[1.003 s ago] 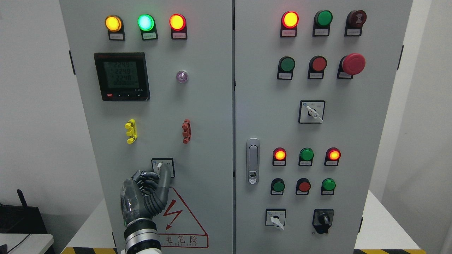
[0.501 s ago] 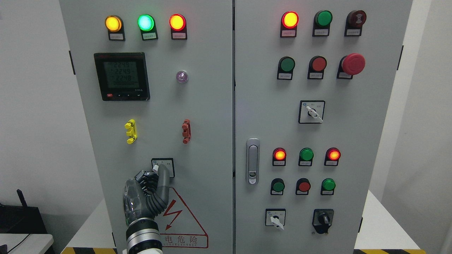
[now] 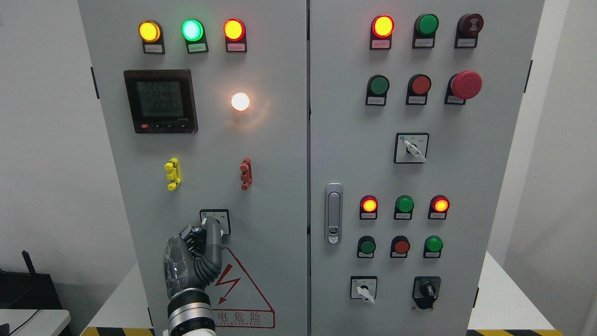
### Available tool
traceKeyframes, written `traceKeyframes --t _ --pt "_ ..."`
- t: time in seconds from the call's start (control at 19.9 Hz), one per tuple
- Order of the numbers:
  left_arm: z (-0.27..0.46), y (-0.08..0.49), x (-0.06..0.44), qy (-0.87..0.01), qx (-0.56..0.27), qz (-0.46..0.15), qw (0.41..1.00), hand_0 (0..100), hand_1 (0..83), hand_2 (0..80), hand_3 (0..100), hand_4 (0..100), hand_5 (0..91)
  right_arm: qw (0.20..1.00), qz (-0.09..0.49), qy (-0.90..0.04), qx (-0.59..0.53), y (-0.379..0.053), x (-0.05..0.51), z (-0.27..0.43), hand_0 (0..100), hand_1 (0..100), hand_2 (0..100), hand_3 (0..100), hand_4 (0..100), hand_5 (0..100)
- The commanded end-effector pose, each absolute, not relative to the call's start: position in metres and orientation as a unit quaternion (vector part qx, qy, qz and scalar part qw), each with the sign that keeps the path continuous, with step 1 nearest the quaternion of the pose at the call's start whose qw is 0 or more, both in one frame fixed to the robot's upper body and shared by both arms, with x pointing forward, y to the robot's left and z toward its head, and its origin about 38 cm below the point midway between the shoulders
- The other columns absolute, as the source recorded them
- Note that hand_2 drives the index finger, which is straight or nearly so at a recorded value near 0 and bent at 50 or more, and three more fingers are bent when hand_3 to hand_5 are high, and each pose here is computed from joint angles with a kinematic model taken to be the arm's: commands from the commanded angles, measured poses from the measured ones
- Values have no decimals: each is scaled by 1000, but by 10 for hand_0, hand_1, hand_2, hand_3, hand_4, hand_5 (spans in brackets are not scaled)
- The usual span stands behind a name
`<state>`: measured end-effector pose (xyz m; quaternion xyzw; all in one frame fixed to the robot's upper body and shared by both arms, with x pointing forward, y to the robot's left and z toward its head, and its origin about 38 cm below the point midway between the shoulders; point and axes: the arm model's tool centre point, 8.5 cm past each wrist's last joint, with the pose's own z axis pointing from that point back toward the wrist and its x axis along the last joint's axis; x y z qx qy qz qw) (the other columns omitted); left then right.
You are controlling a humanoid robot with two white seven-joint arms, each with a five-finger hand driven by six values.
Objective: Turn on light switch 1
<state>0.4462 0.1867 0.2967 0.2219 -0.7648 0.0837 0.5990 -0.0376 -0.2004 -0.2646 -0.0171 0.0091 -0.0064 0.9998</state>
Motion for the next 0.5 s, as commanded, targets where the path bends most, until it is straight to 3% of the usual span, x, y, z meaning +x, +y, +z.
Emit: traceKeyframes --t 0.0,0.2,0.45 --pt "295 186 445 -764 222 85 599 589 238 642 885 887 813 1000 -10 9 -16 -200 -38 -265 120 389 0 0 0 0" --pt "294 187 445 -763 222 85 600 499 262 641 883 884 813 1000 -10 9 -16 -200 -38 -265 120 389 0 0 0 0" --pt "294 186 445 -763 221 86 601 468 269 641 881 883 814 1000 -10 9 -16 -200 -38 -265 120 389 0 0 0 0"
